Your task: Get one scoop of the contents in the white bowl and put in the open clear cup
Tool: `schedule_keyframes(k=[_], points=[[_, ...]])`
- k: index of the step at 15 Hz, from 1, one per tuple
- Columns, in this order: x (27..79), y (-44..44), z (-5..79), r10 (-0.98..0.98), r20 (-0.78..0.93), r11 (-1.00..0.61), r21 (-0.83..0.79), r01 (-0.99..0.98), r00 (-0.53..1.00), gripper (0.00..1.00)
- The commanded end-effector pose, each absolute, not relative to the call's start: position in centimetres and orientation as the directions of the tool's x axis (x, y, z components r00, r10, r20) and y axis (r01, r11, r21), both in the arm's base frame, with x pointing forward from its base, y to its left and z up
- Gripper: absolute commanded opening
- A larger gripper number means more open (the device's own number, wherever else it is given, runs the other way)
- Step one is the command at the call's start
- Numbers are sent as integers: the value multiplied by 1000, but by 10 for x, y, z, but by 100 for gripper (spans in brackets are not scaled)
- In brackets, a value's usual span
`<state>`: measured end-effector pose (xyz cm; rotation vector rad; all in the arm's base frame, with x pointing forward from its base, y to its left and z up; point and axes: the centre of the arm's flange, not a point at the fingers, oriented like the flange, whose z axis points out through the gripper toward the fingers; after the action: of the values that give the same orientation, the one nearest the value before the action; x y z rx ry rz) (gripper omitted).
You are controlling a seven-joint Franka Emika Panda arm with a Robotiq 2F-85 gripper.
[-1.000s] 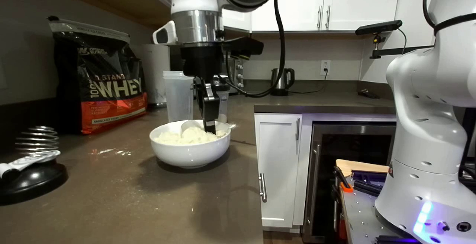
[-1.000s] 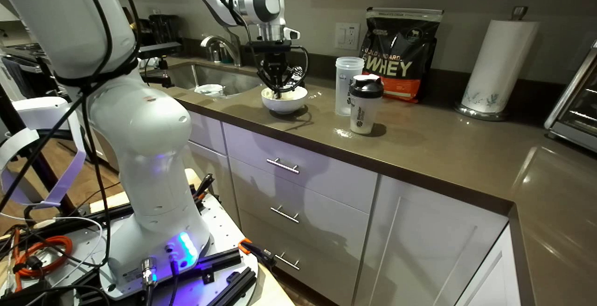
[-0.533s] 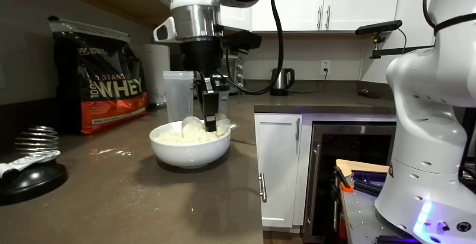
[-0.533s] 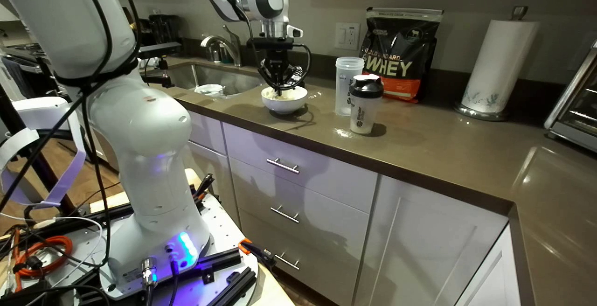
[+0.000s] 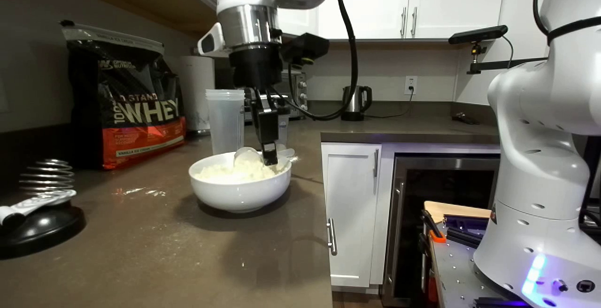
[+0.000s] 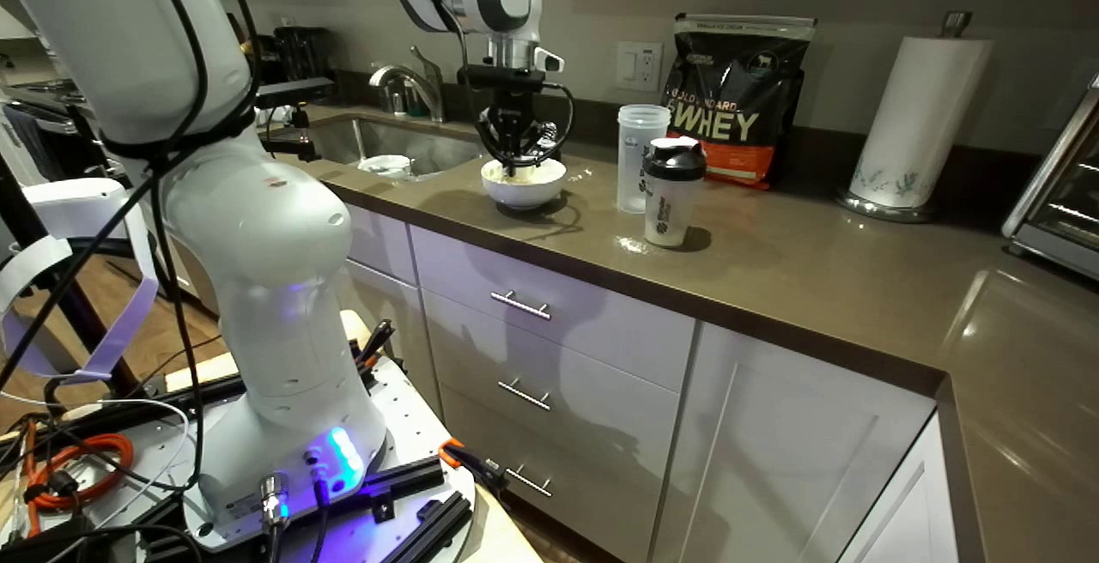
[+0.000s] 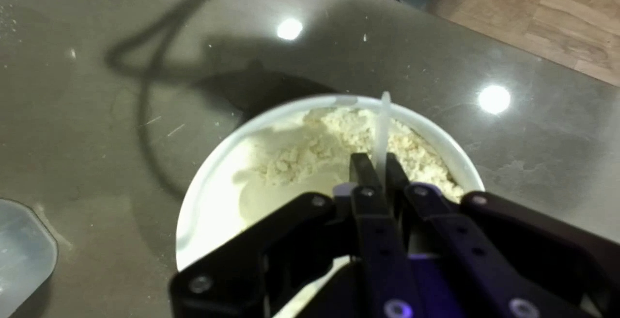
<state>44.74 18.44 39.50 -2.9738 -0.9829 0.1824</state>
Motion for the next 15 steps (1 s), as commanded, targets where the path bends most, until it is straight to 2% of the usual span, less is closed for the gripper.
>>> schedule_keyframes(k=[1, 15], points=[[454, 182, 397, 600, -124, -800, -91, 593, 791, 2], [461, 182, 393, 594, -139, -804, -124, 582, 792, 2]])
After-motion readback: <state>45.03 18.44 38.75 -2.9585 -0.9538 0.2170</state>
